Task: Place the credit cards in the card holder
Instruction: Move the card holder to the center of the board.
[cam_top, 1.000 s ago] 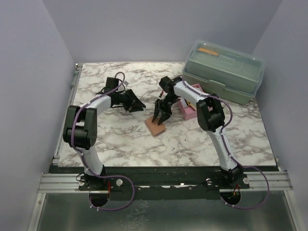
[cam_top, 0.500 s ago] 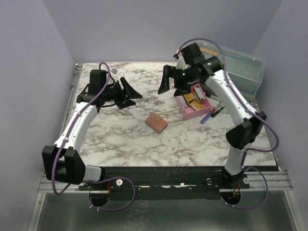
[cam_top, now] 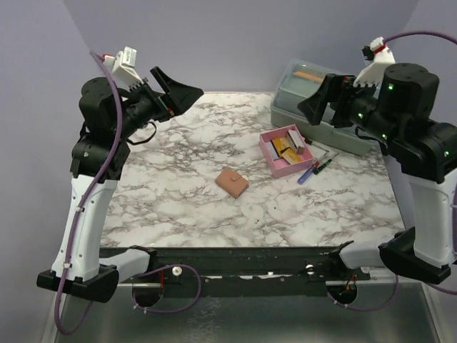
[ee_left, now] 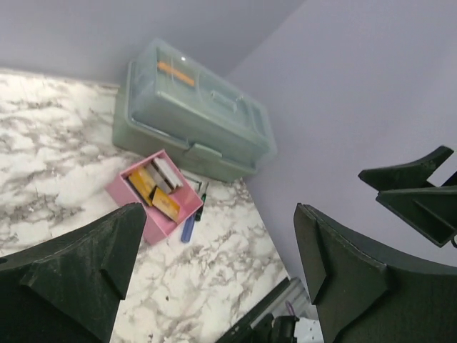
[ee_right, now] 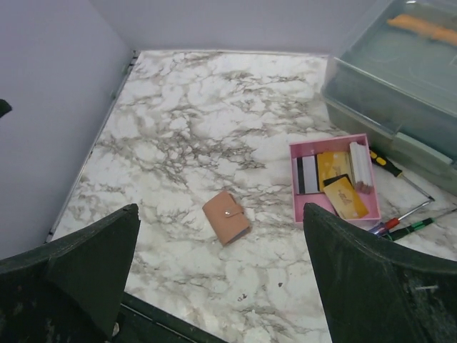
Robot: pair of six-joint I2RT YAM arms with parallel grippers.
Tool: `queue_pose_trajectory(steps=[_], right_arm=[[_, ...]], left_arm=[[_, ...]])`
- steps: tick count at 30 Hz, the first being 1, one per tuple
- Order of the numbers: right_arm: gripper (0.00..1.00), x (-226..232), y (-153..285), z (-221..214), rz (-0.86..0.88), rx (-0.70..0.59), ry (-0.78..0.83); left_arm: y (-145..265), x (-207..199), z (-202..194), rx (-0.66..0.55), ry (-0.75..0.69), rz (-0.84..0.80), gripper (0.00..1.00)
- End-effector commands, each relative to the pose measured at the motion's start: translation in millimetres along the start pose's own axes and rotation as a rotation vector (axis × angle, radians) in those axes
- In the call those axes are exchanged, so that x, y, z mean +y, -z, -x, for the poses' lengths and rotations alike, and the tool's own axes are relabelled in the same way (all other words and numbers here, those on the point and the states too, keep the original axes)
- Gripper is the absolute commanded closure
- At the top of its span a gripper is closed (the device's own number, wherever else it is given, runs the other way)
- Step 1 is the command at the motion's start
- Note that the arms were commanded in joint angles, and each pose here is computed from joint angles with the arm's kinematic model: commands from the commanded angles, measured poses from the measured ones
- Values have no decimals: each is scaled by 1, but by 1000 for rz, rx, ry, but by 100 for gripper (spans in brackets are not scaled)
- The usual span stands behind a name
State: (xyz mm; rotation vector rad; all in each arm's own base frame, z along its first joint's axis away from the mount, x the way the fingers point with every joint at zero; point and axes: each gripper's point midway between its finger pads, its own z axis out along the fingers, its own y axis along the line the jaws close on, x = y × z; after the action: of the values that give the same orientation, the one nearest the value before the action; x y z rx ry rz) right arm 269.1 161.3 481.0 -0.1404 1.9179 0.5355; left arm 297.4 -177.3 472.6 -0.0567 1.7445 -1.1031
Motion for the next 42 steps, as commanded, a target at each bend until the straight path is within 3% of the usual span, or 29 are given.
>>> queue_pose_trajectory(steps=[1, 3, 5, 7, 13, 17, 22, 26, 29, 33, 38, 42], right_arm=[[0, -26, 15, 6, -119, -65, 56], [0, -35, 16, -9, -151, -29, 48], [0, -43, 15, -25, -188, 8, 22], [0, -47, 16, -36, -205, 31, -8], [0, -54, 30, -54, -230, 38, -84], [0, -56, 41, -59, -240, 36, -131], [0, -55, 46, -65, -236, 46, -165], [0, -51, 46, -63, -223, 50, -191], [0, -47, 43, -63, -215, 59, -203], [0, -46, 37, -68, -215, 82, -220], [0, -38, 25, -79, -184, 135, -242], [0, -34, 19, -83, -174, 169, -257]], left_arm=[[4, 3, 19, -97, -11, 52, 6], [-13, 26, -14, 13, 133, 84, 6], [-34, 43, -75, 180, 282, 119, 4], [-47, 64, -139, 302, 297, 241, 1], [-52, 133, -275, 521, -70, 579, 1], [-61, 168, -314, 625, -322, 684, 1], [-71, 216, -335, 715, -564, 798, 4], [-79, 246, -343, 737, -654, 881, 10], [-84, 262, -356, 783, -622, 892, 13], [-84, 290, -344, 780, -543, 937, 21], [-92, 338, -305, 739, -413, 942, 35], [-87, 393, -252, 670, -353, 1029, 35]])
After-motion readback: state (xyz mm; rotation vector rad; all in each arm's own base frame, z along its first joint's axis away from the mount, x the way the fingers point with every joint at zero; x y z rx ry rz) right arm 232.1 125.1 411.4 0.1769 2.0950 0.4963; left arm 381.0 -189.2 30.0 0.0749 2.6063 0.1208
